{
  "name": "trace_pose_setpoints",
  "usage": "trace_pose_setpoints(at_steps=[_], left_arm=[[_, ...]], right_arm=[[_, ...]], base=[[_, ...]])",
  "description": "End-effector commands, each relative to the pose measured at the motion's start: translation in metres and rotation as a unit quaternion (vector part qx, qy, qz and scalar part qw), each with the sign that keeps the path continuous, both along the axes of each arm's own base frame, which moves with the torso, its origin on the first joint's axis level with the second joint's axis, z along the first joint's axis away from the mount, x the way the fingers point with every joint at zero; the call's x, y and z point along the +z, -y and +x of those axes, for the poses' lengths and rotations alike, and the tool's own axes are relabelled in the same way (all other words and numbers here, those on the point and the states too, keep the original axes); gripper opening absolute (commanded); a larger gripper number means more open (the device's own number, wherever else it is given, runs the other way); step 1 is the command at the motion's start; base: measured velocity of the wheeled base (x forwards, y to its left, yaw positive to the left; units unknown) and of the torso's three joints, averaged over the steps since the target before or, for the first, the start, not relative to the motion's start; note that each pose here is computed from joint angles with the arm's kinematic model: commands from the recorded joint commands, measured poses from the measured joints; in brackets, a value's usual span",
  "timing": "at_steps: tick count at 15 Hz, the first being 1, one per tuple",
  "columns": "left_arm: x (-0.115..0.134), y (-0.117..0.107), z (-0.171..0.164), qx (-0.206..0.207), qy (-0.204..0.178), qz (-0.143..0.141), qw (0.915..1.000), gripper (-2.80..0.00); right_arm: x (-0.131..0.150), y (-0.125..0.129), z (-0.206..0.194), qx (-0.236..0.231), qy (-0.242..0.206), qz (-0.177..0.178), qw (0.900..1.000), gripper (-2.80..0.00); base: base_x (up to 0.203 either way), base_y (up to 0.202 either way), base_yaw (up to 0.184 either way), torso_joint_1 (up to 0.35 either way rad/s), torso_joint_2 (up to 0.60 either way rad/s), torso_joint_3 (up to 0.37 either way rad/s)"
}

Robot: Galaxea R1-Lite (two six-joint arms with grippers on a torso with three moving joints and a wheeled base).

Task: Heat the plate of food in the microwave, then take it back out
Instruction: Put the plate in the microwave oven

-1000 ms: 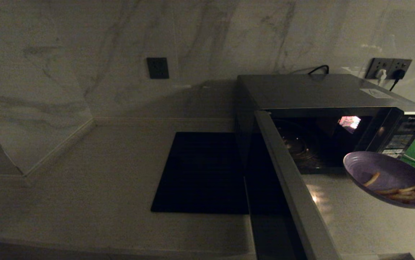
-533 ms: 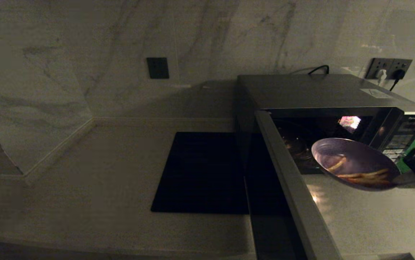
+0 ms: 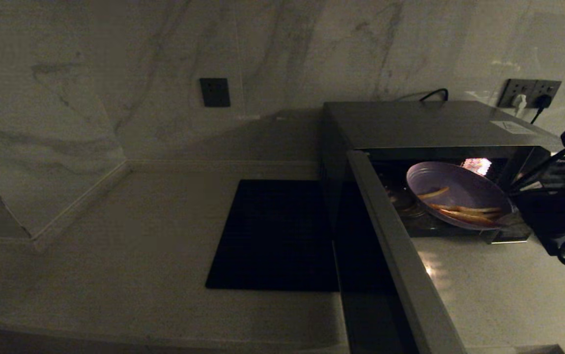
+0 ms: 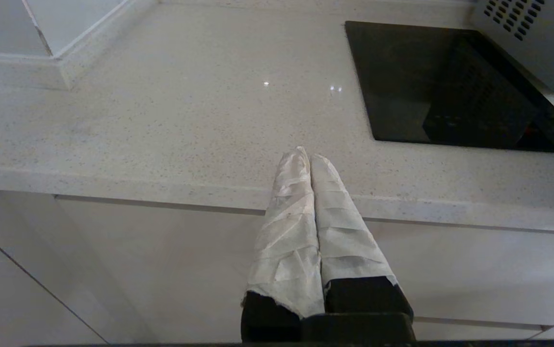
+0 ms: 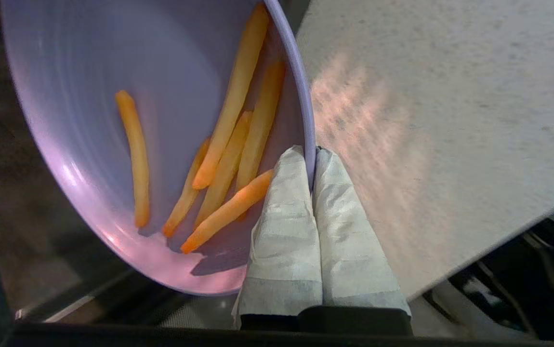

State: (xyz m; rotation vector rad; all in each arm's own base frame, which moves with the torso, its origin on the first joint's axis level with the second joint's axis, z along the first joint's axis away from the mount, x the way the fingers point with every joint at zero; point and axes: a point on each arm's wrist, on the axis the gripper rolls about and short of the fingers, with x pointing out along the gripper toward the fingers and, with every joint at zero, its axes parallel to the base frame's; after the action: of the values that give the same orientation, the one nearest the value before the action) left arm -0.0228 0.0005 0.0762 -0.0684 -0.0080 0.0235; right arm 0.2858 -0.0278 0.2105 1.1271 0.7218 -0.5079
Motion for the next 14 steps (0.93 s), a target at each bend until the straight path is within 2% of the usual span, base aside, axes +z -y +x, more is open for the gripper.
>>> trace_pose_setpoints(at_steps=[1, 7, 10, 14], left_arm=[[0.000, 0.000, 0.000, 0.000, 0.000, 0.000, 1.0000, -2.80], [0.000, 0.000, 0.000, 0.000, 0.000, 0.000, 1.0000, -2.80], [0.000, 0.000, 0.000, 0.000, 0.000, 0.000, 1.0000, -2.80], [0.000, 0.000, 0.000, 0.000, 0.000, 0.000, 1.0000, -2.80]], right_arm=[[-0.012, -0.010, 0.013, -0.011, -0.011, -0.005, 1.000, -2.80], [-0.024, -0.037, 0.022, -0.006, -0.024, -0.003, 1.000, -2.80], [-0.025, -0.040, 0.030, -0.002, -0.007, -0.002, 1.000, -2.80], [-0.042, -0.043, 0.043, -0.004, -0.018, 0.001, 1.000, -2.80]], base=[[0.000, 0.000, 0.000, 0.000, 0.00, 0.000], [0.000, 0.000, 0.000, 0.000, 0.00, 0.000], [0.000, 0.000, 0.000, 0.000, 0.00, 0.000], [0.000, 0.000, 0.000, 0.000, 0.00, 0.000]])
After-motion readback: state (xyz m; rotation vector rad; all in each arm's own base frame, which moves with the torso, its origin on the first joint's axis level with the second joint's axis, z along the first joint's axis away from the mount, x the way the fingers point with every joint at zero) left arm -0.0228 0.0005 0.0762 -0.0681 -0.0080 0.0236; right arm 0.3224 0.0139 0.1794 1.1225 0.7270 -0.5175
